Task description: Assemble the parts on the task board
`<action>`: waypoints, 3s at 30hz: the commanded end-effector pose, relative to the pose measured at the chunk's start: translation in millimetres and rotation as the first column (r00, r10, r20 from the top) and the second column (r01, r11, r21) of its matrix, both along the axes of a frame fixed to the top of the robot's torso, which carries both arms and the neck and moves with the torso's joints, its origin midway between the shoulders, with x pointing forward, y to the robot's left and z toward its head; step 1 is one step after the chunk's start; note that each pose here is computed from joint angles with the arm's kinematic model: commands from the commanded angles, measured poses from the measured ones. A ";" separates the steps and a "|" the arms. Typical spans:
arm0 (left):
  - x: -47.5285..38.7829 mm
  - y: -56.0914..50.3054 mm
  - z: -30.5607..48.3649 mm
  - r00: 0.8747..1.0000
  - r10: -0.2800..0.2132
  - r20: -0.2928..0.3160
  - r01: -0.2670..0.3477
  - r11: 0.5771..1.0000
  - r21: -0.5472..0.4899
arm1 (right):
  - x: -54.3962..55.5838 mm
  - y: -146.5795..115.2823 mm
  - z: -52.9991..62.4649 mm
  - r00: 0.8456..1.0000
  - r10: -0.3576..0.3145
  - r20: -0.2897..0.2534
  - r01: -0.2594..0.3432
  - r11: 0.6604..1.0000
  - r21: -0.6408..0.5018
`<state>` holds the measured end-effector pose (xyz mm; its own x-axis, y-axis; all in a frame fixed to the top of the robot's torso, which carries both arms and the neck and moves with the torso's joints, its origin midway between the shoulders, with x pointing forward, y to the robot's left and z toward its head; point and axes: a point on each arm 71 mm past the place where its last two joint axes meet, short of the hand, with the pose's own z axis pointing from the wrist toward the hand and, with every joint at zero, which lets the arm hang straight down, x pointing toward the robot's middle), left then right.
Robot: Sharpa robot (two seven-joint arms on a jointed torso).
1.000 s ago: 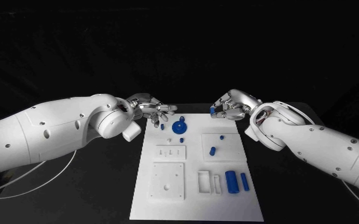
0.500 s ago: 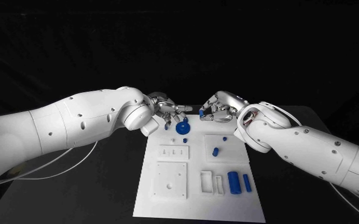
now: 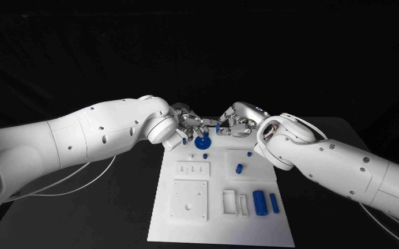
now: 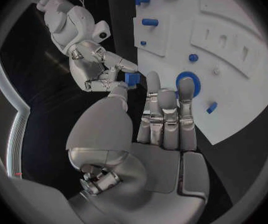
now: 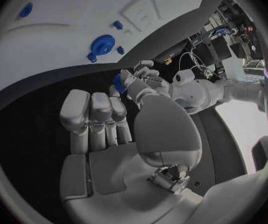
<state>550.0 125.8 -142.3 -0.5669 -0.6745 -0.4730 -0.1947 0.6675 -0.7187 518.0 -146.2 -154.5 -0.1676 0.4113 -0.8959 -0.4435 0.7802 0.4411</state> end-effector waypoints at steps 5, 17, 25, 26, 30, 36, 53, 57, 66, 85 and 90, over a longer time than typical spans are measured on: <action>-0.1 -6.2 1.7 1.000 -0.003 0.007 0.003 1.000 0.015 | -0.9 5.9 -2.0 1.000 0.013 -0.005 -0.013 0.999 -0.034; -2.6 -11.5 1.0 1.000 -0.022 -0.008 0.022 1.000 0.004 | -0.4 11.8 -6.5 1.000 0.022 -0.018 -0.023 0.998 -0.055; -2.9 -13.0 0.5 1.000 -0.022 -0.017 0.022 1.000 0.002 | -1.2 14.7 -7.0 0.999 0.029 -0.020 -0.030 0.998 -0.057; -2.8 -13.2 0.4 1.000 -0.022 -0.018 0.022 1.000 0.003 | -1.3 15.2 -7.0 0.999 0.030 -0.019 -0.031 0.998 -0.057; -2.3 -14.5 -0.2 0.999 -0.025 -0.025 0.025 1.000 0.008 | -1.8 16.8 -6.7 0.999 0.034 -0.019 -0.035 0.998 -0.056; -2.3 -16.1 -1.5 0.999 -0.032 -0.036 0.033 0.999 0.017 | -2.2 17.7 -6.4 0.999 0.037 -0.018 -0.038 0.998 -0.057; -4.4 -15.0 -3.7 0.999 -0.040 -0.035 0.041 0.999 0.028 | -0.7 17.8 -8.4 0.999 0.035 -0.028 -0.037 0.996 -0.079; -4.9 -14.5 -4.2 0.998 -0.048 -0.039 0.049 0.998 0.030 | -0.5 18.1 -8.7 0.999 0.035 -0.029 -0.037 0.996 -0.081; -6.8 -15.1 -5.6 0.995 -0.081 -0.059 0.083 0.996 0.035 | -0.2 19.7 -9.1 0.999 0.036 -0.029 -0.038 0.996 -0.084; -9.5 -15.1 -8.2 0.989 -0.115 -0.094 0.120 0.992 0.047 | 0.0 20.7 -9.2 0.999 0.033 -0.029 -0.035 0.996 -0.086; -9.3 -15.2 -8.3 0.989 -0.111 -0.093 0.115 0.992 0.045 | -0.1 20.9 -9.2 0.999 0.033 -0.030 -0.036 0.996 -0.086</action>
<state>545.6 119.1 -149.5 -0.6354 -0.6122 -0.4706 -0.2017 0.7198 -0.6642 516.4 -123.4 -163.5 -0.2151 0.3379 -0.9163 -0.4689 0.7873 0.4004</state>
